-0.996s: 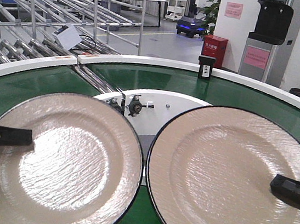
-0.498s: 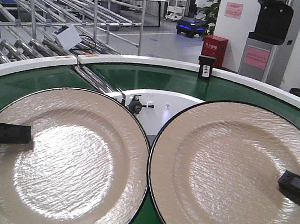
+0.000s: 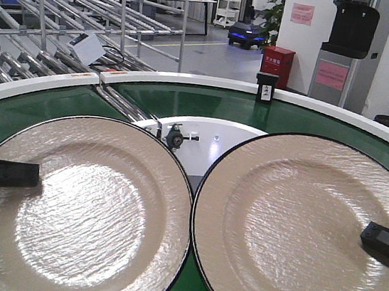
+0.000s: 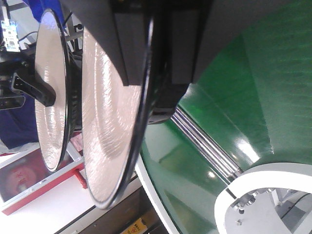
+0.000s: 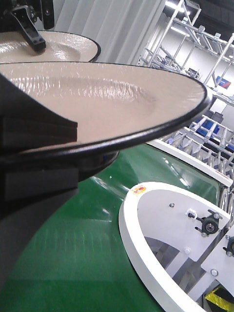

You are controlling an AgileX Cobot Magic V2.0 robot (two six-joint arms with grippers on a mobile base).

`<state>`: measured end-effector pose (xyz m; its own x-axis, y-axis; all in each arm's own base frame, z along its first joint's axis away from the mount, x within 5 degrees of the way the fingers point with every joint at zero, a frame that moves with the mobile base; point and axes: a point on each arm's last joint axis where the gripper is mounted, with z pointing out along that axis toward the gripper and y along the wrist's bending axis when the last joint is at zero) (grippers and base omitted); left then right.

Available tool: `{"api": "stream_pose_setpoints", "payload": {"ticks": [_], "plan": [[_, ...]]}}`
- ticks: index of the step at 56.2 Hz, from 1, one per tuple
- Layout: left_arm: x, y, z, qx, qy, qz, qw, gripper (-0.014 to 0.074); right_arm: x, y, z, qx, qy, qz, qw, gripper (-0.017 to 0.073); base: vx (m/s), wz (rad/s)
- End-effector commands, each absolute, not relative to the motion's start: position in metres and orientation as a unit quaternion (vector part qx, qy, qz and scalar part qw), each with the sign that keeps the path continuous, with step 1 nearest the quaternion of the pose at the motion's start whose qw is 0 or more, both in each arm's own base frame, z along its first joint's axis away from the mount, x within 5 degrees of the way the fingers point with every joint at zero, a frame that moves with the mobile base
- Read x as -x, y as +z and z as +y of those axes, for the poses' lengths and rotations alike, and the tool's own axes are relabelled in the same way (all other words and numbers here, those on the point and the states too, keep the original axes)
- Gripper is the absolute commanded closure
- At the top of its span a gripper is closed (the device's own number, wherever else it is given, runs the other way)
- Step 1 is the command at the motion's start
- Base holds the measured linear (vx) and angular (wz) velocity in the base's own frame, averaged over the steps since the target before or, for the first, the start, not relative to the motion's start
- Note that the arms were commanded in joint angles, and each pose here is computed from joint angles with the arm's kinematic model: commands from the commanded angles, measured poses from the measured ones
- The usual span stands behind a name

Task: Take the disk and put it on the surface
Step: 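Lift both held plates upright off the conveyor, then hold both plates while the base drives away from the conveyor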

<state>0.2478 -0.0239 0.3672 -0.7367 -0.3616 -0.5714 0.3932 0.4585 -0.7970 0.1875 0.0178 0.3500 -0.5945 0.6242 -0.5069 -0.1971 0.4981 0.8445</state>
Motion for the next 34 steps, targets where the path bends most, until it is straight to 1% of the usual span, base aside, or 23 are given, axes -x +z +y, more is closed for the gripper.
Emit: {"api": "stream_pose_setpoints", "payload": {"ticks": [1, 9, 17, 34], "plan": [[-0.2396, 0.3973, -0.0287, -0.011, -0.573, 0.719, 0.393, 0.0601, -0.1846, 0.3728, 0.0184, -0.150, 0.523, 0.706, 0.453, 0.0568, -0.02, -0.05], [-0.2397, 0.3972, -0.0287, -0.011, -0.573, 0.719, 0.393, 0.0601, -0.1847, 0.3728, 0.0182, -0.150, 0.522, 0.706, 0.454, 0.0568, -0.04, -0.10], [-0.2396, 0.3973, -0.0287, -0.011, -0.573, 0.719, 0.392, 0.0601, -0.1847, 0.3728, 0.0181, -0.151, 0.522, 0.706, 0.454, 0.0568, -0.09, -0.26], [-0.2396, 0.3973, -0.0287, -0.011, -0.573, 0.719, 0.392, 0.0601, -0.1847, 0.3728, 0.0181, -0.151, 0.522, 0.706, 0.454, 0.0568, -0.12, -0.48]]}}
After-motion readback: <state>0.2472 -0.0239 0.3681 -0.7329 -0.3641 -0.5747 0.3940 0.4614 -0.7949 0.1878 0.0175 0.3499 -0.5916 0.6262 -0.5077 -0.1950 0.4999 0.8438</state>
